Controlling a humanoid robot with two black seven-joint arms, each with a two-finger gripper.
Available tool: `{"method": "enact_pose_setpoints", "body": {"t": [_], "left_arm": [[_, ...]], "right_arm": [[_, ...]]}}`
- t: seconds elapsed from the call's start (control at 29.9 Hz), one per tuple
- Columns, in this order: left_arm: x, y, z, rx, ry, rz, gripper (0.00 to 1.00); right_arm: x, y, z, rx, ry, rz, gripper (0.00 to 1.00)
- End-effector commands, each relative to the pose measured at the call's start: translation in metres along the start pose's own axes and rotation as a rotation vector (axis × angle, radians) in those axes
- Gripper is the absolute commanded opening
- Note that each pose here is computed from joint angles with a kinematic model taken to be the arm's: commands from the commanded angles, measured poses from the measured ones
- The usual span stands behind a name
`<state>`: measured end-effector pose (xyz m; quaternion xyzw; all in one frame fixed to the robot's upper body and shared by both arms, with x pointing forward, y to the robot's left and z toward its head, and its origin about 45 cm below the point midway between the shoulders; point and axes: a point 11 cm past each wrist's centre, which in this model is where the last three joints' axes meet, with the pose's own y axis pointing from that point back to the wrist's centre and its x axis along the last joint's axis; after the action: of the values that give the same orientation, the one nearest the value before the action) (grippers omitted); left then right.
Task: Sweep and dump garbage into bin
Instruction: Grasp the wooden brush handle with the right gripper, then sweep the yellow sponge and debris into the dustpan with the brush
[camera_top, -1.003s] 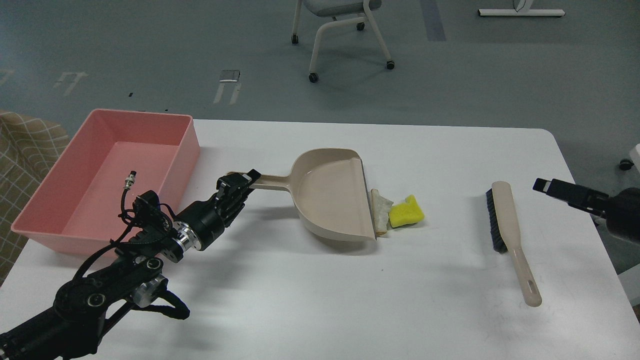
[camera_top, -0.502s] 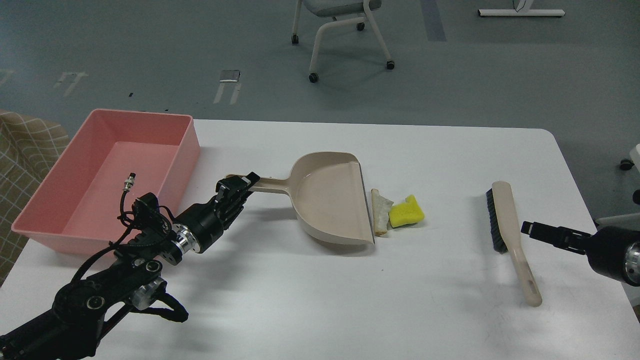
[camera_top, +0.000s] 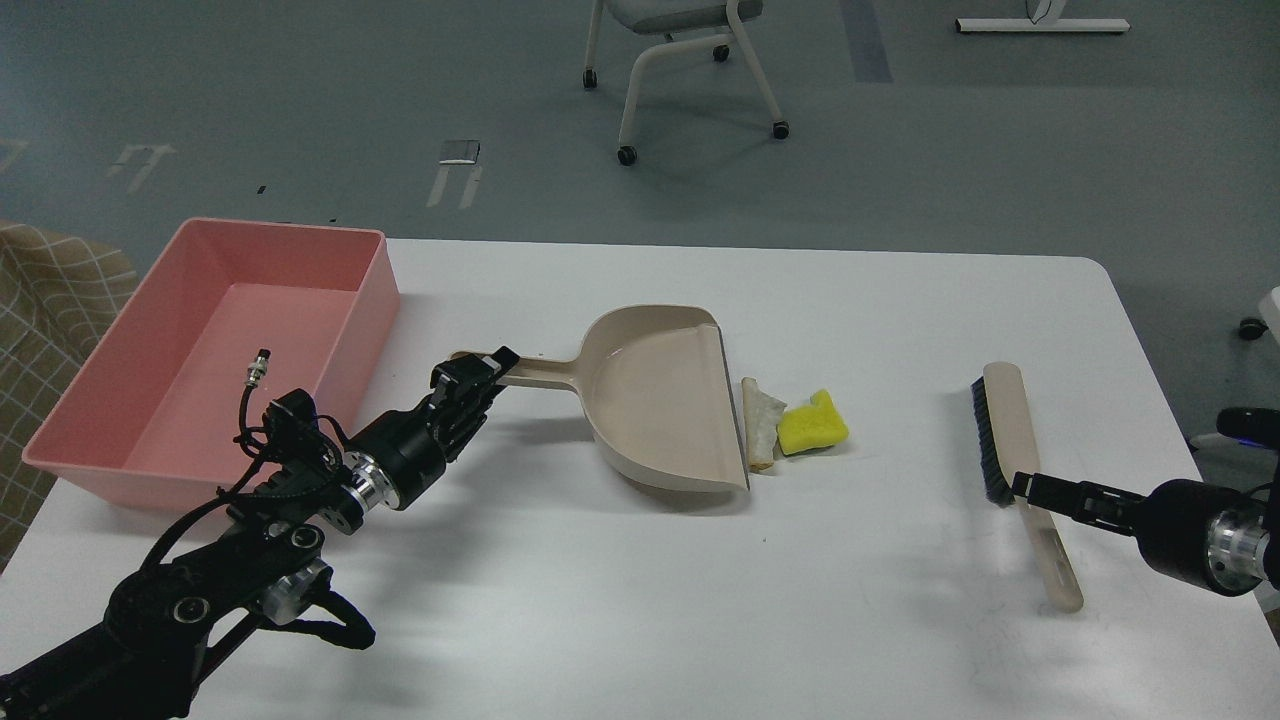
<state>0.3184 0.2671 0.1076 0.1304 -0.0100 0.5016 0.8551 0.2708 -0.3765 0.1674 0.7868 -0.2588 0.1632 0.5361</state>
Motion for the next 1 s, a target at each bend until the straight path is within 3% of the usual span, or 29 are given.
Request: {"method": "enact_pose_setpoints", "body": {"t": [0.0,0.3,0.43,0.57,0.77,0.9,0.97], "left_arm": [[-0.001,0.0,0.0,0.001,0.001,-0.003,0.16],[-0.002,-0.001,0.0,-0.004,0.005,-0.001,0.16],[-0.001,-0.002,0.001,-0.004,0.004,0.001,0.16],[0.0,-0.004,0.004,-0.01,0.0,0.003,0.16],[0.001,-0.002,0.001,-0.004,-0.001,0.004,0.16],[0.002,-0.002,0.001,-0.003,-0.001,0.007,0.16],[0.002,-0.002,0.001,-0.003,-0.001,0.008,0.16]], "right_arm": [[0.0,-0.003,-0.005,0.014,-0.001,0.003,0.78],[-0.007,-0.007,-0.008,0.016,0.015,-0.019,0.78],[-0.008,-0.006,-0.008,0.02,0.013,-0.023,0.65],[-0.01,-0.007,-0.009,0.024,0.01,-0.027,0.64],[-0.012,-0.008,-0.009,0.022,0.011,-0.032,0.49],[-0.016,-0.008,-0.008,0.017,0.02,-0.045,0.48],[-0.015,-0.008,-0.008,0.02,0.02,-0.044,0.42]]}}
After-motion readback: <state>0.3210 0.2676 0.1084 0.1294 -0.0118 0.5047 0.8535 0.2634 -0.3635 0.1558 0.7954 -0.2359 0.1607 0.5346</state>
